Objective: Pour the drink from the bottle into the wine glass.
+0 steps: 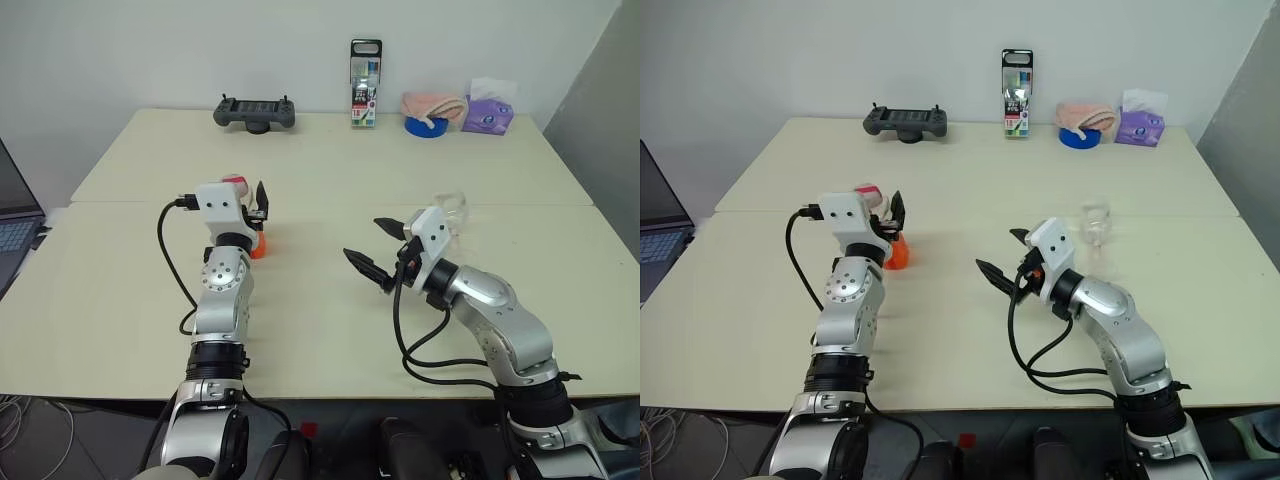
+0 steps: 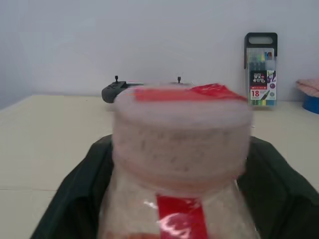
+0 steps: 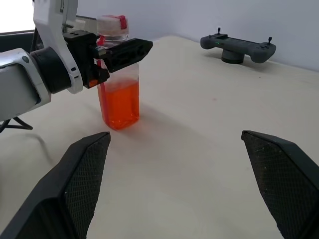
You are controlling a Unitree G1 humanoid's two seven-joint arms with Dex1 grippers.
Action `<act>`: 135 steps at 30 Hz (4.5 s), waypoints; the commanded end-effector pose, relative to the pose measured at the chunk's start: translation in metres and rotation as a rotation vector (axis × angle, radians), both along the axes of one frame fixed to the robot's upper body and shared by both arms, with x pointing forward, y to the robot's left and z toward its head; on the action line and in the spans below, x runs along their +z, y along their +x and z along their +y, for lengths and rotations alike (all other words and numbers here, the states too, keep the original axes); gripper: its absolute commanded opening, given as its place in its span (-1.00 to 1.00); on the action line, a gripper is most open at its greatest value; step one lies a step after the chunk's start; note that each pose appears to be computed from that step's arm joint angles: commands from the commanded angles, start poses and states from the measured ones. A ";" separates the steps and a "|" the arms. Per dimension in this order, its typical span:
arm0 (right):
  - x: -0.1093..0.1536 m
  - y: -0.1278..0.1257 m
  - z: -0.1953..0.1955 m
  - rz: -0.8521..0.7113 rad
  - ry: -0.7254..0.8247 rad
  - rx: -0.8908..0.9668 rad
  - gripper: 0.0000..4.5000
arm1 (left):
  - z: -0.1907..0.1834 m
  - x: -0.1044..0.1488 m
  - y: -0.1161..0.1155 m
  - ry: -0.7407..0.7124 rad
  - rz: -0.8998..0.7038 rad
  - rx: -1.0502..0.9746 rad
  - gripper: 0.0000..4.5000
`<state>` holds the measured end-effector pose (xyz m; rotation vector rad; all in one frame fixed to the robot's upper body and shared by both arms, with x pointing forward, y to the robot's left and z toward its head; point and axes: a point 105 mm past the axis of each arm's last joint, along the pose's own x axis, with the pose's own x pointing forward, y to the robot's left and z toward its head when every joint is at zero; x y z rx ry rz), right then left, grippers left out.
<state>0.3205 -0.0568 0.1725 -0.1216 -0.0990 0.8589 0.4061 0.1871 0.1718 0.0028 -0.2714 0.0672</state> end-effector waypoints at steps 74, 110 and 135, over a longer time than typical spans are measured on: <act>0.080 -0.027 -0.009 -0.091 -0.186 0.594 0.74 | -0.142 0.023 -0.115 0.202 0.068 -1.255 -0.05; 0.062 -0.055 0.027 0.054 0.022 0.025 0.74 | -0.141 0.021 -0.090 0.251 0.026 -1.221 -0.05; 0.069 -0.069 0.009 -0.022 -0.381 0.795 -0.21 | -0.152 0.034 -0.105 0.213 -0.045 -1.319 -0.05</act>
